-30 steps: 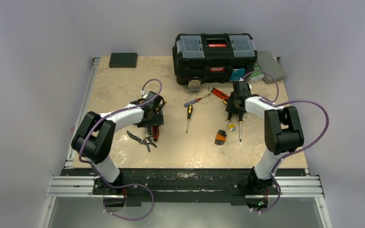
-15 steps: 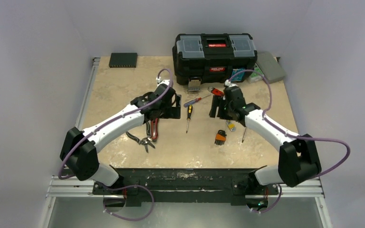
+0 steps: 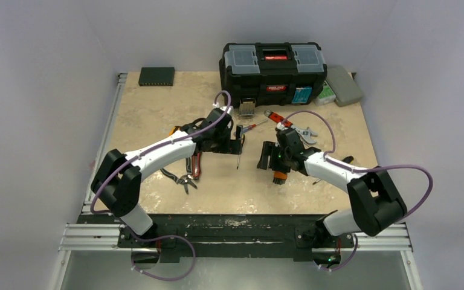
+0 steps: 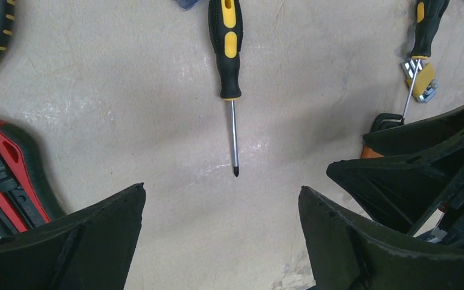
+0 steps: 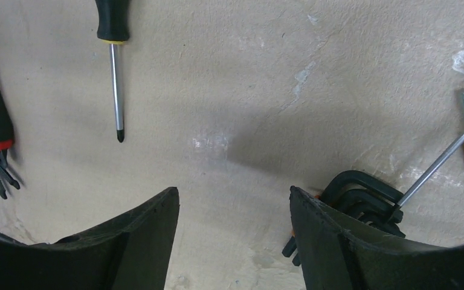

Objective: Pack the tool kit
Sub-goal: Adjust the tool at the center of the board.

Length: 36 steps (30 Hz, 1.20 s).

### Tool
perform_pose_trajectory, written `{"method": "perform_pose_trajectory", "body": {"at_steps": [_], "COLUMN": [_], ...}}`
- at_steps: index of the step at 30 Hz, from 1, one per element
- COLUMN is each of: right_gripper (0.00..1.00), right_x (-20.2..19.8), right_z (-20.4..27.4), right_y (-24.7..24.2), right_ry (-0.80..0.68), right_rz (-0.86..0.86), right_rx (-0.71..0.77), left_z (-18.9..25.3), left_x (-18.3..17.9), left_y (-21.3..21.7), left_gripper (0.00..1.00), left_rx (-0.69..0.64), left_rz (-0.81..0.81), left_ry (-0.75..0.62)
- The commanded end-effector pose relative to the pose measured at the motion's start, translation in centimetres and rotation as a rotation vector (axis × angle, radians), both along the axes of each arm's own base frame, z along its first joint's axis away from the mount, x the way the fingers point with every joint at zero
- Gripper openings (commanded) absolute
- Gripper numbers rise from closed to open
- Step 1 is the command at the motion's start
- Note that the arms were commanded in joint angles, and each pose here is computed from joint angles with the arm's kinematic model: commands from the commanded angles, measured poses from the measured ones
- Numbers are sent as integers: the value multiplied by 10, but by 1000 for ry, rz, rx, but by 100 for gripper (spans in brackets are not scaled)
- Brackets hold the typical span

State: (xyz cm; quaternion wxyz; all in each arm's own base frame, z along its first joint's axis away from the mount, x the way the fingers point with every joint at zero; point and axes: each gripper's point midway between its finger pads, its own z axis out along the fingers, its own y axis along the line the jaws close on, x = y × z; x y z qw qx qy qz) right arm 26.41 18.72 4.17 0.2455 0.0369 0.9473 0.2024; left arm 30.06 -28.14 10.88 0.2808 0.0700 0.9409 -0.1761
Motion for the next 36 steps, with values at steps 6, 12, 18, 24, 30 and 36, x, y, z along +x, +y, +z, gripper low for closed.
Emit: {"method": "perform_pose_trajectory", "body": {"at_steps": [6,12,18,24,30,36], "right_gripper": [77,76,71,56,36,27], "right_x": [28,68,106,108,100,86], "right_z": [22,28,4,-25,-35,-26], "right_y": [38,84,90,69,-10,-83], "right_ry": [-90,-141,-122,-83,-32,-12], "right_rz": [91,73,-40,-88,-191,-269], "right_rx": [-25,-94,-283,-391,-492,-466], "left_z": [35,39,34,14,13,14], "left_x": [22,22,14,10,9,7], "left_y": [46,117,152,160,145,134], "left_gripper": [97,99,99,98,96,96], "left_rx": [-13,2,87,97,31,-8], "left_rz": [125,286,333,325,274,235], "left_ry": [-119,-194,-306,-371,-379,-379]}}
